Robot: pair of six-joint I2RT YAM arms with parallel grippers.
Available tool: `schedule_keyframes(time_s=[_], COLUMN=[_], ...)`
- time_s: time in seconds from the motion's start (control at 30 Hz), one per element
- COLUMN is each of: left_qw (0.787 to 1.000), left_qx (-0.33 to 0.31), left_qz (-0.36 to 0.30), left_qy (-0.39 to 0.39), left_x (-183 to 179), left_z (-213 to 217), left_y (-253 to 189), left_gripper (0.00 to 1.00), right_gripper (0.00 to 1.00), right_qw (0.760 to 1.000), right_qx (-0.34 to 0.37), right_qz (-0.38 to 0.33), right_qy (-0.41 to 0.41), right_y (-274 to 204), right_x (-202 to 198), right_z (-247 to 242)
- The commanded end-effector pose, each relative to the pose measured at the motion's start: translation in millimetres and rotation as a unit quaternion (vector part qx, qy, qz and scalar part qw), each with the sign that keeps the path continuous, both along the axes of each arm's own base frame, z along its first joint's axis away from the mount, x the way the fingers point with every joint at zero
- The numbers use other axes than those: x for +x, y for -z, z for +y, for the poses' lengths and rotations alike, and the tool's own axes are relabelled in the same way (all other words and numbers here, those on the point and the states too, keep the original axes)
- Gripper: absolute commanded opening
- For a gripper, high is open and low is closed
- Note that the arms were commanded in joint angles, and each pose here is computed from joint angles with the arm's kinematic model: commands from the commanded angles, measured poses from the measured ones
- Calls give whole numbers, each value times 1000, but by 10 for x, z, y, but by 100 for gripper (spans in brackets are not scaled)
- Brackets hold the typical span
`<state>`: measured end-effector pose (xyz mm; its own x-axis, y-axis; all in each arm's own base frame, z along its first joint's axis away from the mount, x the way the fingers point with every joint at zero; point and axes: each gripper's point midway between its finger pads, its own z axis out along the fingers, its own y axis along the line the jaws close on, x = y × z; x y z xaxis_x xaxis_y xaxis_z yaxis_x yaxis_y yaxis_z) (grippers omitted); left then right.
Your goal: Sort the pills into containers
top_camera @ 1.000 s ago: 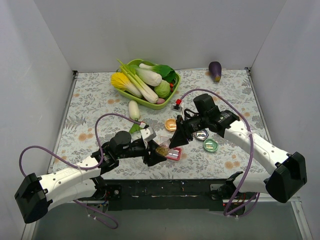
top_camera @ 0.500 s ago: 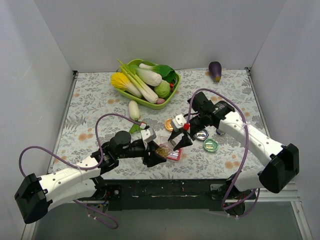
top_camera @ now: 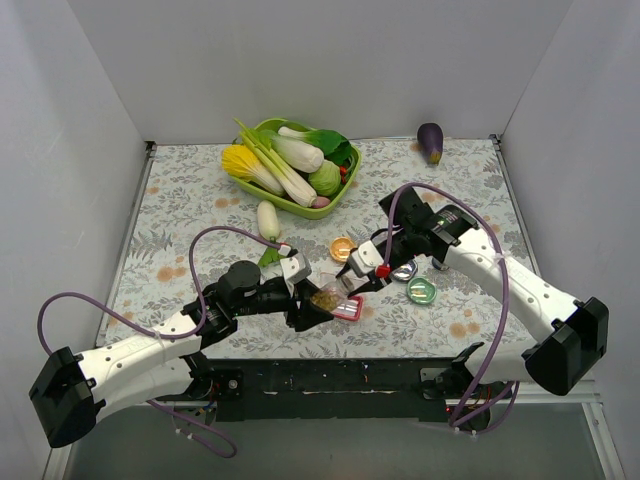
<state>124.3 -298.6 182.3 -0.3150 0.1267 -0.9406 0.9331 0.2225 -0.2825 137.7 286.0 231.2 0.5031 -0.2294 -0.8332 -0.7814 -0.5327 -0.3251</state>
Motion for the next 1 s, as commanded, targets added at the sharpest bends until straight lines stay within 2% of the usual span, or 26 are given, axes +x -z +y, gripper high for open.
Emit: schedule_keyframes(time_s=[0.0,0.1,0.13,0.23,0.3,0.33,0.37,0.43,0.5,0.6,0.77,0.83,0.87,0.9,0.97], left_qw=[1000,1000,1000,1000,1000,1000,1000,1000,1000,1000,1000,1000,1000,1000,1000], left_qx=[-1,-2,-2,-5,-6,-5,-9,-12,-14,-13,-15,-14,-14,-16,-15], left_qz=[7,7,7,7,8,9,7,7,8,9,6,6,6,5,5], left_qy=[28,24,23,20,16,12,9,5,4,-1,-4,-6,-5,-6,-7], left_x=[-115,-103,-100,-97,-90,-81,-77,-71,-75,-60,-34,-24,-26,-22,-22], left_z=[-10,-10,-7,-2,5,10,15,21,24,28,16,12,10,8,17], left_y=[-42,-48,-44,-53,-52,-49,-69,-71,-69,-65,-83,-79,-83,-93,-85], left_gripper=[0,0,0,0,0,0,0,0,0,0,0,0,0,0,0], right_gripper=[56,71,72,75,77,76,77,78,78,79,76,72,69,59,52], right_qw=[999,998,994,987,971,962,934,911,875,856,843,838,837,837,837], right_qx=[37,36,21,17,2,-5,-32,-48,-58,-72,-93,-100,-103,-104,-108], right_qz=[-6,54,100,142,212,242,312,356,393,408,424,430,433,435,440], right_qy=[9,21,47,75,110,129,171,205,277,309,316,319,317,314,307], right_y=[-202,-219,-234,-363,-474,-505,-525,-471,-372,-211,-96,-54,-33,-33,-37], right_x=[18,-79,-94,-81,-102,-101,-122,-105,9,31,3,1,-1,-8,-24], right_z=[18,23,24,51,66,79,80,90,105,75,54,53,58,63,70])
